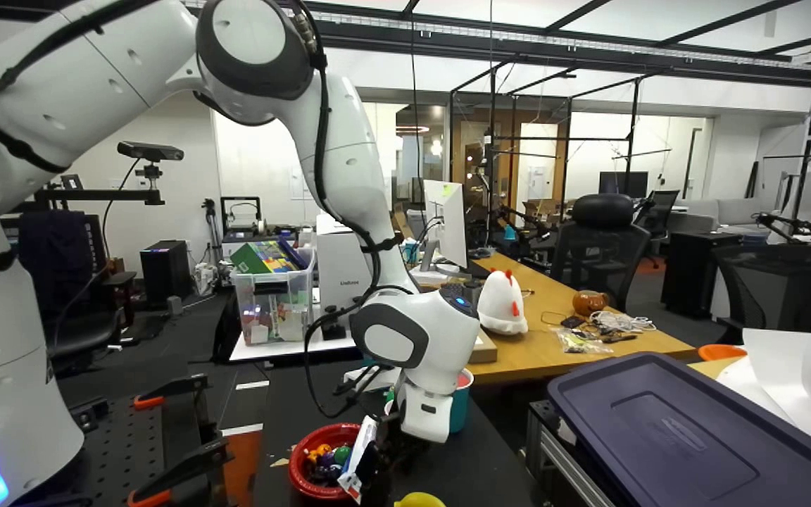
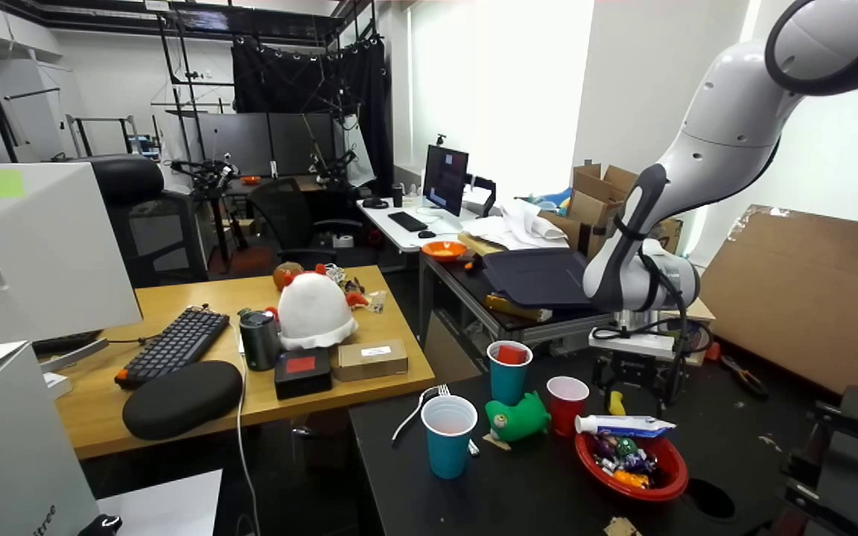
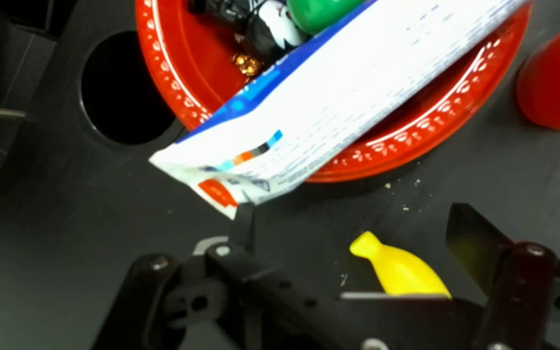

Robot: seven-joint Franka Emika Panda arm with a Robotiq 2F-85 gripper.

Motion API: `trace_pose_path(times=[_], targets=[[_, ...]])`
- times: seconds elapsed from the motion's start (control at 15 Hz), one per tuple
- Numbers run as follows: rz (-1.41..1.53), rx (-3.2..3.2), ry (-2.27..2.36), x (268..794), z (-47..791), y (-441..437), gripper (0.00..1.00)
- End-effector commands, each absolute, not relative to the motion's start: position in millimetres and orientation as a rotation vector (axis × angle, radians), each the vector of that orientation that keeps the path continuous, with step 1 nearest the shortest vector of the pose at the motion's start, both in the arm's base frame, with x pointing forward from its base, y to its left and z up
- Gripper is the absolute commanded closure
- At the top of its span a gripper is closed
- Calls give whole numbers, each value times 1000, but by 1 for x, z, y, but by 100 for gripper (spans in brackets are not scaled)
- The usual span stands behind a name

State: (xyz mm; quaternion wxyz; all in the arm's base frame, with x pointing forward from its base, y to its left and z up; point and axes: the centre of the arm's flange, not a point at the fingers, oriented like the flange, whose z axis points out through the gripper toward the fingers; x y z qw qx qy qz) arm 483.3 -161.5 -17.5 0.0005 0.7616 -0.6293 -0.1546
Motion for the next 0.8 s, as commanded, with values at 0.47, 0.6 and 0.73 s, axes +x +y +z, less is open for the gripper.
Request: trace_pose_path(times=[0.47,0.6,0.73], targets=[[-256,2305,-2032,496,-4,-177,0],[-212,2329,-2032,505,-2,-175,0],[-193,2348,-1998,515,-7,-177,0]])
